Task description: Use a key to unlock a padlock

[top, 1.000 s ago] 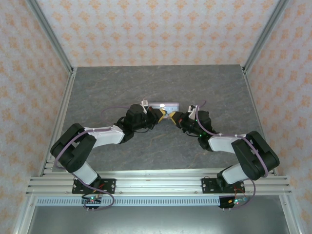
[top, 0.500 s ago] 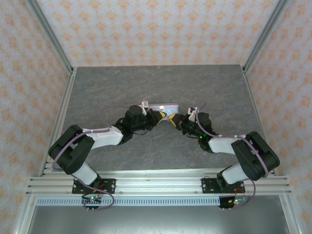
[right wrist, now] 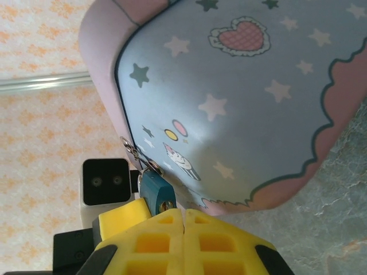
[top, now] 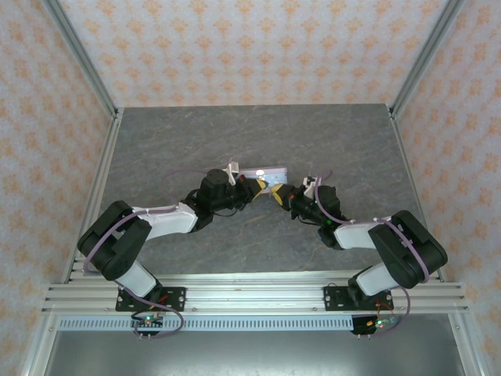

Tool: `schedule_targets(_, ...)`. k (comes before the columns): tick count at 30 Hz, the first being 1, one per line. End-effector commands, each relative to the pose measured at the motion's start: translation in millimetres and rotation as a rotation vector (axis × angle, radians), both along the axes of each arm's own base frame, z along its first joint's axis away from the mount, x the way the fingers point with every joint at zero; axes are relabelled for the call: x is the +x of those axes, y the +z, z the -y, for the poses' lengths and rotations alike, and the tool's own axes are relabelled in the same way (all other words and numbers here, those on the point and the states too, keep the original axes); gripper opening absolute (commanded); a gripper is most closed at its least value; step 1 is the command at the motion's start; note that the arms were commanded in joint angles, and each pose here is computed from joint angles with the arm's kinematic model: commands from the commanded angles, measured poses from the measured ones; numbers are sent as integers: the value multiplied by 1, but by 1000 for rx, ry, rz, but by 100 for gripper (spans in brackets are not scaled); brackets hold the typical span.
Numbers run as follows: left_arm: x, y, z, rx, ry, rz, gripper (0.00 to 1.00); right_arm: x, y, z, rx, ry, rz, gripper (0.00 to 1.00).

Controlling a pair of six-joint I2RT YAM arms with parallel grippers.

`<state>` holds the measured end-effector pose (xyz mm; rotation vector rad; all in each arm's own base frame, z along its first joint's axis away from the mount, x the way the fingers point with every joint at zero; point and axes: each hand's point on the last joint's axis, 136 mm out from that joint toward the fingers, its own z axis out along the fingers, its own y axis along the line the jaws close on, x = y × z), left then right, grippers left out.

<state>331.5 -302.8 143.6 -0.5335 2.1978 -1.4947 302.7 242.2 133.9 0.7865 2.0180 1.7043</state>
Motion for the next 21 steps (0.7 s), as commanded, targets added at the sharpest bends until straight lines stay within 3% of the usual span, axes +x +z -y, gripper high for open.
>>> schedule_targets(1, -14, 41, 16, -83, -98, 109, 0, 7, 26, -6, 112, -20, 29, 0)
schedule_targets(11, -14, 41, 17, -85, -101, 105, 0, 9, 36, -17, 151, 17, 14, 0)
schedule_targets(16, -15, 38, 16, -79, -98, 98, 0, 6, 29, -17, 64, 35, 38, 0)
schedule_targets(21, -15, 36, 16, -80, -94, 82, 0, 1, 18, -11, -149, 74, 121, 0)
